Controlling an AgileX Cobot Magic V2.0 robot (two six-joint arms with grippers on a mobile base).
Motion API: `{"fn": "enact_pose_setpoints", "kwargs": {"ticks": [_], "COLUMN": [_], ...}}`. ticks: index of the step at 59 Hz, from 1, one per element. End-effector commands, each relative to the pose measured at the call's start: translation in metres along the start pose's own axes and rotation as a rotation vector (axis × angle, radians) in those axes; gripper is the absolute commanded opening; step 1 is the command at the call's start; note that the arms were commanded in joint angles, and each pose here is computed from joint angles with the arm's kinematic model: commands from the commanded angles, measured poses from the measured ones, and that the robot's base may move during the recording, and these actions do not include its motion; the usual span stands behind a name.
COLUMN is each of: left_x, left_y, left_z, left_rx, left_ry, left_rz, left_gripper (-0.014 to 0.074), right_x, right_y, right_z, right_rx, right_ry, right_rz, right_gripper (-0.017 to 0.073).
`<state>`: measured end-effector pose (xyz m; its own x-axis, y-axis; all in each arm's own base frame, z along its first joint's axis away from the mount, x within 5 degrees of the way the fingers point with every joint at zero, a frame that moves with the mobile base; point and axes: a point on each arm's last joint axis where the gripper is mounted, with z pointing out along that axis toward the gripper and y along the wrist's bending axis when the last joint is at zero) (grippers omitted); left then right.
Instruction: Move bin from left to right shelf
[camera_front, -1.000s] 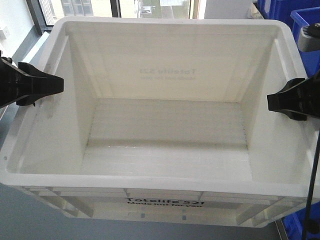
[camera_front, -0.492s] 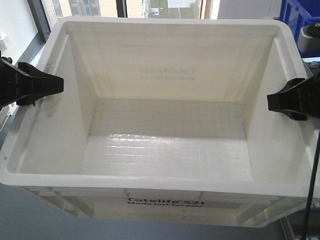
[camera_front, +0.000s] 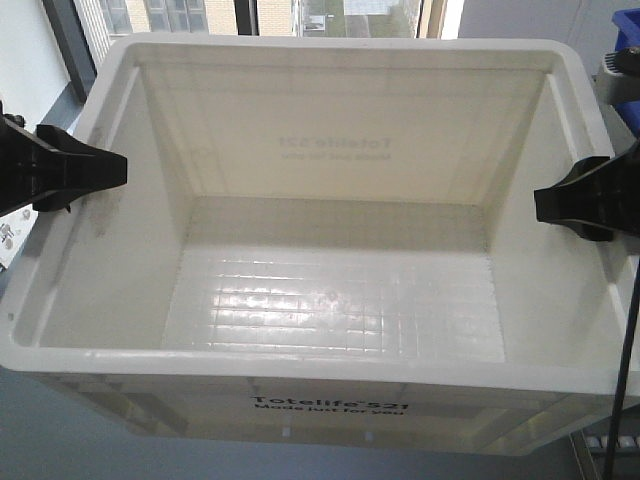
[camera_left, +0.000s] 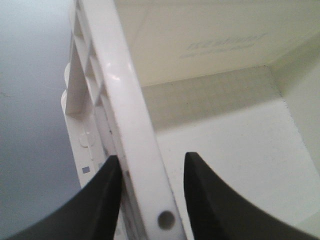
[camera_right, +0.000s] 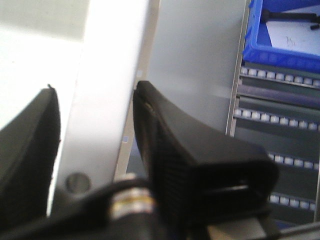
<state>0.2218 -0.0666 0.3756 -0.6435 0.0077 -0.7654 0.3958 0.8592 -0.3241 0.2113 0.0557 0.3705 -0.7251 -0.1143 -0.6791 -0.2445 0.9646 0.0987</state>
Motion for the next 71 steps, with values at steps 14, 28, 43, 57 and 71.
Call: {"fn": "enact_pose_setpoints", "kwargs": {"ticks": [14,28,43,57,71], "left_x": [-0.0139,-0.0139,-0.0139,-0.0139,-0.0139], "left_y": [-0.0204,-0.0204,-0.0204,-0.0204,-0.0204], "left_z": [-0.0188,-0.0188,-0.0188,-0.0188,-0.0188], "left_rx": [0.096,0.096,0.096,0.096,0.096], "left_ry": [-0.119,-0.119,-0.119,-0.119,-0.119], "left_rz": [0.009,0.009,0.009,0.009,0.009], "left_gripper": [-0.0006,-0.0006,-0.0006,-0.0006,-0.0006], "right_x": [-0.0210,-0.0210,-0.0210,-0.0210,-0.0210], "right_y": [0.0034,0.0034,0.0034,0.0034,0.0034], "right_z": [-0.0184,-0.0184,-0.0184,-0.0184,-0.0184], "right_rx": [-0.022,-0.022,-0.022,-0.022,-0.022], "right_ry": [-0.198,-0.198,-0.198,-0.197,-0.198], "right_rz": [0.016,0.016,0.016,0.016,0.016], "right_gripper": [-0.0005,-0.0005,-0.0005,-0.0005,-0.0005]}}
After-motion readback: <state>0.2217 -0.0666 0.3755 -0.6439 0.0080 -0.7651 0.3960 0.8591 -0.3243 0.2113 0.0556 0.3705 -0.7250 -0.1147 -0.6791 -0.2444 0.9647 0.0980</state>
